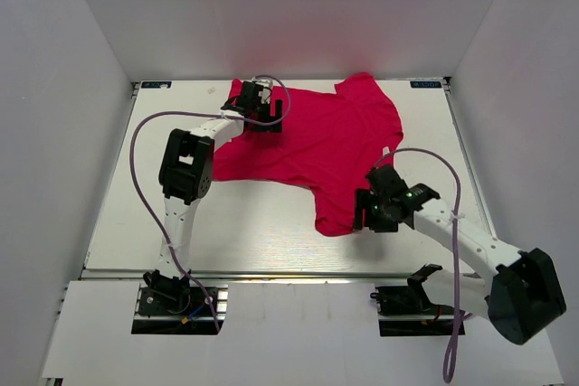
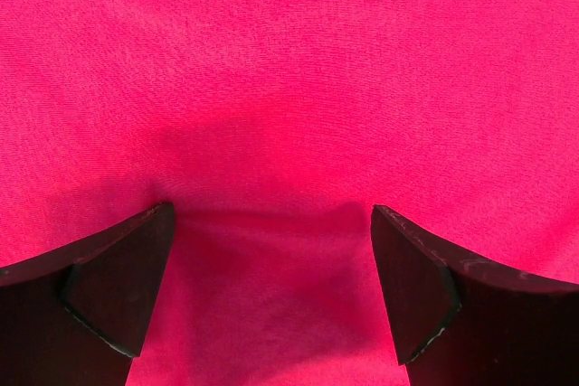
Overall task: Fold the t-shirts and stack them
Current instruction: Flatten out the tshirt
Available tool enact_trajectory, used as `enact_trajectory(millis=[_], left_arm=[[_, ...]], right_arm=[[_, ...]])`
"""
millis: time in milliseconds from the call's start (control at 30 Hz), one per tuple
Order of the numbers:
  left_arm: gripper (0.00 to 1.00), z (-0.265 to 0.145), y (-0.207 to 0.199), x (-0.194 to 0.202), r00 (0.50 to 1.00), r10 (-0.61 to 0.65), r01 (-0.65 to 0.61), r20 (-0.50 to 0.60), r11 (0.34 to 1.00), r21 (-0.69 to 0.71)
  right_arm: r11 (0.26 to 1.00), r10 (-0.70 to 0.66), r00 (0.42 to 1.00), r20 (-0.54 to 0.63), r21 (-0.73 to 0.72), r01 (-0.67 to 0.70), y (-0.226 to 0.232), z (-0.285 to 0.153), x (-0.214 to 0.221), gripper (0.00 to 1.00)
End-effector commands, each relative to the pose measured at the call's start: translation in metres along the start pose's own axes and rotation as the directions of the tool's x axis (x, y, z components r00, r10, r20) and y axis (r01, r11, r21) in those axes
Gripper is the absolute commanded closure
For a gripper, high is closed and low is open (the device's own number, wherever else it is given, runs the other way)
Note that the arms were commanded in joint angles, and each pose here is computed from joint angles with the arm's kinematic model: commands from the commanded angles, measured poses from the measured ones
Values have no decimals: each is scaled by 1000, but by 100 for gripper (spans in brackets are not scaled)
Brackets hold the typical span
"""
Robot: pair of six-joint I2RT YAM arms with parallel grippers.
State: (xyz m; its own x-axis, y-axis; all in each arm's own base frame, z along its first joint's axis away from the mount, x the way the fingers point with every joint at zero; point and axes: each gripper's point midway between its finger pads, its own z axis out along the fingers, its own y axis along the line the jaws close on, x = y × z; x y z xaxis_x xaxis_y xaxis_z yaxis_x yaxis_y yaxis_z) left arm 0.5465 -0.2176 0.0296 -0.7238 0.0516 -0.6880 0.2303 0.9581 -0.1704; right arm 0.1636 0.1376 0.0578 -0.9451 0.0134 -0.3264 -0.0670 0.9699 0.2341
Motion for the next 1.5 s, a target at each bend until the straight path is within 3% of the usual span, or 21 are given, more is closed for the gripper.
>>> enact_trajectory(millis=[0,200,267,467,733,767,833,967,1267,1400,1467], left_arm=[[0,6,19,51,988,-29,21,-151,998,-55],[0,4,18,50,989,-28,21,-142,998,-53],[0,4,18,50,989,-28,21,-142,998,-53],[0,5,17,52,989,-37,31,-144,998,-46],[0,5,18,56,988,-38,31,-153,998,-48],[0,5,18,56,988,-38,31,-153,998,-48],[0,8,19,60,986,-39,31,-161,998,-50],[0,8,19,60,986,-39,31,-162,998,-50],[0,10,27,65,983,-48,36,-175,997,-70],[0,10,26,65,983,-57,45,-174,996,-72],[0,10,26,65,983,-57,45,-174,996,-72]], right_arm=[[977,55,995,88,199,-71,-24,-4,-28,34],[980,98,989,108,162,-115,-13,13,-39,47],[987,110,992,64,113,-117,-3,14,-31,48],[989,140,990,34,-56,-138,22,16,-21,48],[988,152,988,-3,-19,-152,17,33,-14,48],[989,148,989,-4,-20,-148,17,34,-14,58],[989,149,989,1,-23,-149,17,35,-15,100],[985,174,983,-53,21,-173,11,19,0,100],[972,216,976,-40,-88,-219,29,-66,1,100],[968,246,960,-137,-20,-251,13,-53,33,100],[963,268,932,-243,41,-266,0,-32,68,100]])
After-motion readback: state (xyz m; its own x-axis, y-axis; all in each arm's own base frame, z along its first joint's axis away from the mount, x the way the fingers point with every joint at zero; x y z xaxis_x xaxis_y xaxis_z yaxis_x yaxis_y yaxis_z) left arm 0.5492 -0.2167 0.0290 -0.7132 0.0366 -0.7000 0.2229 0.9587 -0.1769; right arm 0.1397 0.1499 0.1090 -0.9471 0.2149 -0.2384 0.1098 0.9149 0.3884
